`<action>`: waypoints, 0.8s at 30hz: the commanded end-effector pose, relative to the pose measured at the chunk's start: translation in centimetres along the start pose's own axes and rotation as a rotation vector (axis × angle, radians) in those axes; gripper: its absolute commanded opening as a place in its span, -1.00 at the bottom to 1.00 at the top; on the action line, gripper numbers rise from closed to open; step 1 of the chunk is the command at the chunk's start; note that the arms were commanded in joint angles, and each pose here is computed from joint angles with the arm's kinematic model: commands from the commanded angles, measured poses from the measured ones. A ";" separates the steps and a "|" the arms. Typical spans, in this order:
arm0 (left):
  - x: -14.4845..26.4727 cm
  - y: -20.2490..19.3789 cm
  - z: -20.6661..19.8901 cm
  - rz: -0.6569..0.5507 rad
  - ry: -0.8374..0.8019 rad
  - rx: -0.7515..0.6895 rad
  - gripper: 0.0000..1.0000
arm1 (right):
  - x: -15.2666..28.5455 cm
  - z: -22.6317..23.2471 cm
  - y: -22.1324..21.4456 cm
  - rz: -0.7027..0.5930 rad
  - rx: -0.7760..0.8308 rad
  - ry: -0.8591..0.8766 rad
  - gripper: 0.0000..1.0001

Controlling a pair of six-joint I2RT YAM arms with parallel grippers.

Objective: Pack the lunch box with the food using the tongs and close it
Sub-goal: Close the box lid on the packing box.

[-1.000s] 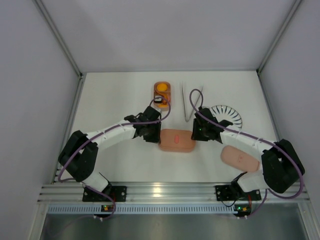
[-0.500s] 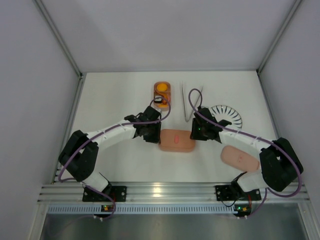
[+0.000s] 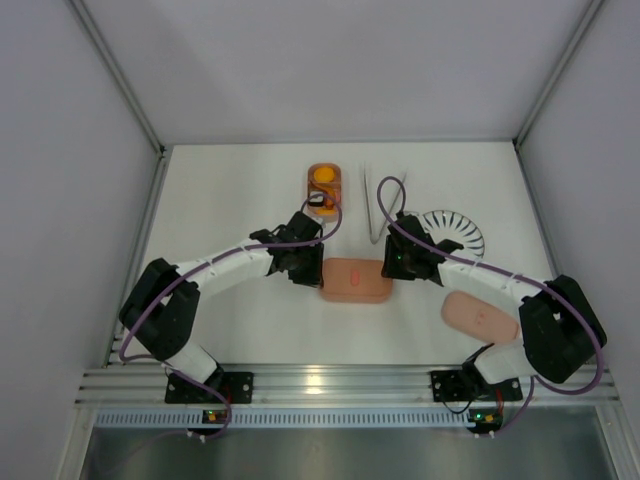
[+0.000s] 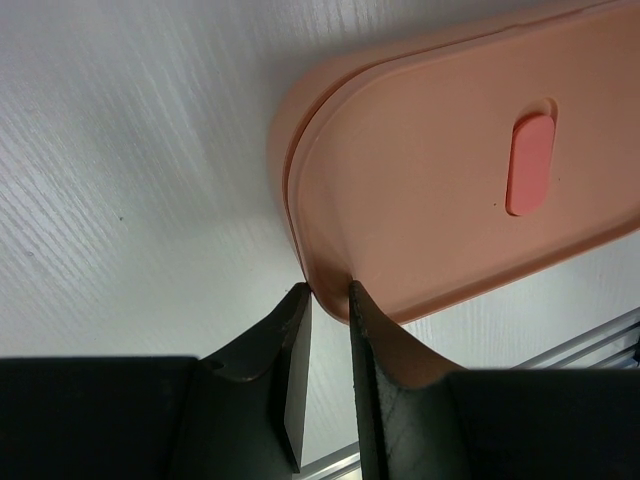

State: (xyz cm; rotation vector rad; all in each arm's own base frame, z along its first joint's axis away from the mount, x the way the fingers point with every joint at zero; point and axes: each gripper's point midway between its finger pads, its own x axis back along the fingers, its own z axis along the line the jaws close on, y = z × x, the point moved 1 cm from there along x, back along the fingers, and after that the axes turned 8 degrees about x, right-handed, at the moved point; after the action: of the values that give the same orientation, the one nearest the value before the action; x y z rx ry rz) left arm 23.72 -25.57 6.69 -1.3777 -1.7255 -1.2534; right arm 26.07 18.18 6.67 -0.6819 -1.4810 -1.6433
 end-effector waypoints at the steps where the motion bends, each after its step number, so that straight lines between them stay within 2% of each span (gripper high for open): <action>1: -2.5 -2.9 2.5 0.090 0.081 -0.003 -0.49 | -1.1 -1.4 -3.2 0.093 0.045 -0.058 -0.33; 8: -2.0 -2.6 2.5 0.079 0.085 -0.004 -0.39 | -0.6 -1.3 -2.6 0.078 0.043 -0.058 -0.33; 10: -1.8 -2.6 2.5 0.076 0.086 -0.008 -0.25 | -0.4 -1.2 -2.4 0.077 0.048 -0.058 -0.32; 16: -1.4 -2.4 2.8 0.062 0.106 -0.012 -0.05 | -0.3 -1.2 -2.2 0.072 0.046 -0.059 -0.32; 24: -0.8 -1.8 2.6 0.036 0.109 -0.016 -0.02 | 0.4 -1.3 -1.5 0.055 0.048 -0.069 -0.31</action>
State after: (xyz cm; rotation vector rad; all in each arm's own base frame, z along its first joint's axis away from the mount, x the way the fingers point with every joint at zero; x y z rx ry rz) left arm 23.72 -25.67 6.46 -1.3774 -1.7343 -1.2537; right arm 26.13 18.05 6.72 -0.6862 -1.4885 -1.6454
